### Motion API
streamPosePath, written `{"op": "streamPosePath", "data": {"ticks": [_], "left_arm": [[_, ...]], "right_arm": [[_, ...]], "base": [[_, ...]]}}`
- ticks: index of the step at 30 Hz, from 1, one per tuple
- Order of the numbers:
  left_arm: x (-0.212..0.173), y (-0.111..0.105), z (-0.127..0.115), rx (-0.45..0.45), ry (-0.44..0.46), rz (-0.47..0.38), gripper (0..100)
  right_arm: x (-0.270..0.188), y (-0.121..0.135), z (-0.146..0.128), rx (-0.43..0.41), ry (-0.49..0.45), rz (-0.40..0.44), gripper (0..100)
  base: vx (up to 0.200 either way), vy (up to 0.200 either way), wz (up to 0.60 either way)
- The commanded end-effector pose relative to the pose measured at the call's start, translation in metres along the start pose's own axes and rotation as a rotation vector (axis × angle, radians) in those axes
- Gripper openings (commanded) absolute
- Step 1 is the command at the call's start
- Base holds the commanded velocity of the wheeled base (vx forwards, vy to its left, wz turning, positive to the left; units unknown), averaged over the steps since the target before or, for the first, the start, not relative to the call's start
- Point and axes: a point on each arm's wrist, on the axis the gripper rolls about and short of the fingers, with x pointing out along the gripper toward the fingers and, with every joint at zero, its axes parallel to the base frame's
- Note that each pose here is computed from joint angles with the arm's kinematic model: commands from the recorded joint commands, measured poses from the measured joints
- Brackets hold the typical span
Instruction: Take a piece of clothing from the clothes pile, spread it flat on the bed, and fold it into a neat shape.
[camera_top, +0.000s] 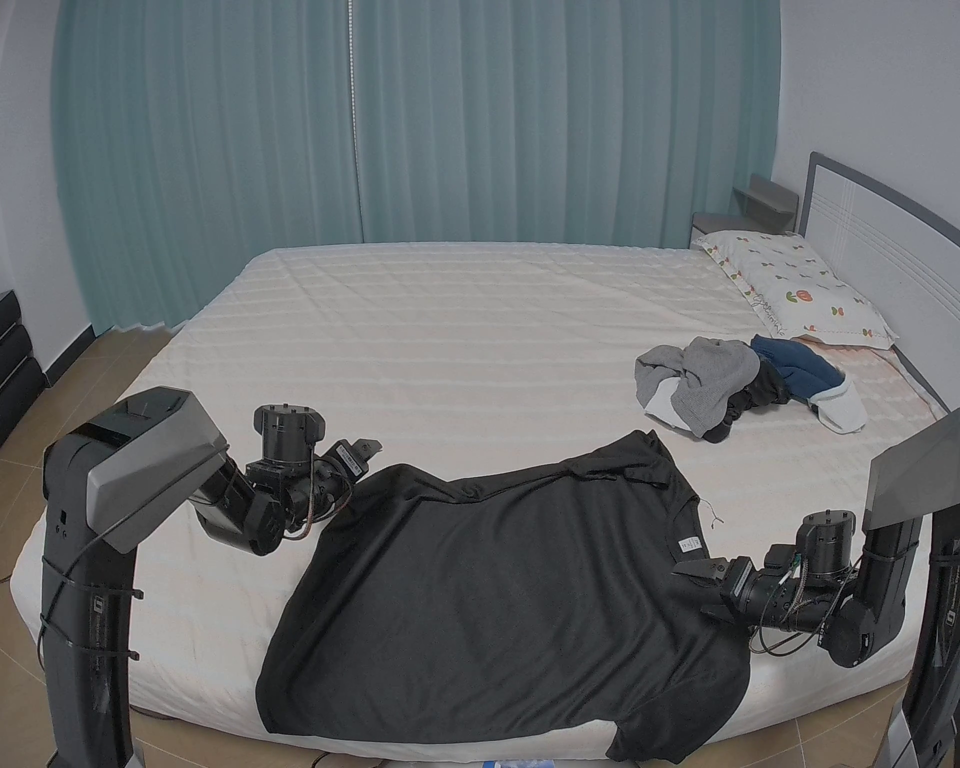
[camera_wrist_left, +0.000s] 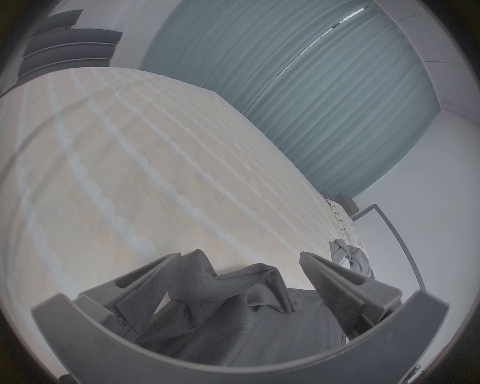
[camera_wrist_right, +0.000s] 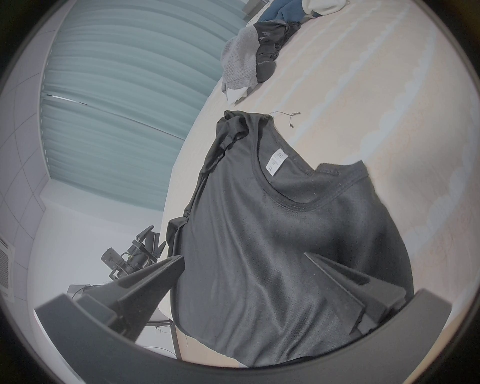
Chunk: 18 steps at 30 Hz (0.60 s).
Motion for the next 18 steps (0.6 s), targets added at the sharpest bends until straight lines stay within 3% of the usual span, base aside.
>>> {"op": "streamPosePath", "data": {"ticks": [1,8,9,18], "left_arm": [[0.0079,0.0178,-0.0171,-0.001,0.026,0.027,100],[0.0064,0.0189,-0.022,0.01,0.04,0.031,100],[0.006,0.0183,-0.0223,0.01,0.041,0.03,0],[0.0122,0.018,-0.02,0.012,0.024,0.021,0]], "right_arm": [[0.0022,-0.0033,-0.0025,0.005,0.011,-0.011,100],[0.0023,-0.0034,-0.002,0.005,0.01,-0.009,100],[0.0027,-0.003,-0.002,0.004,0.011,-0.008,100],[0.0027,-0.003,-0.002,0.004,0.011,-0.008,100]], "base": [[0.0,0.0,0.0],[0.0,0.0,0.0],[0.0,0.0,0.0],[0.0,0.0,0.0]]}}
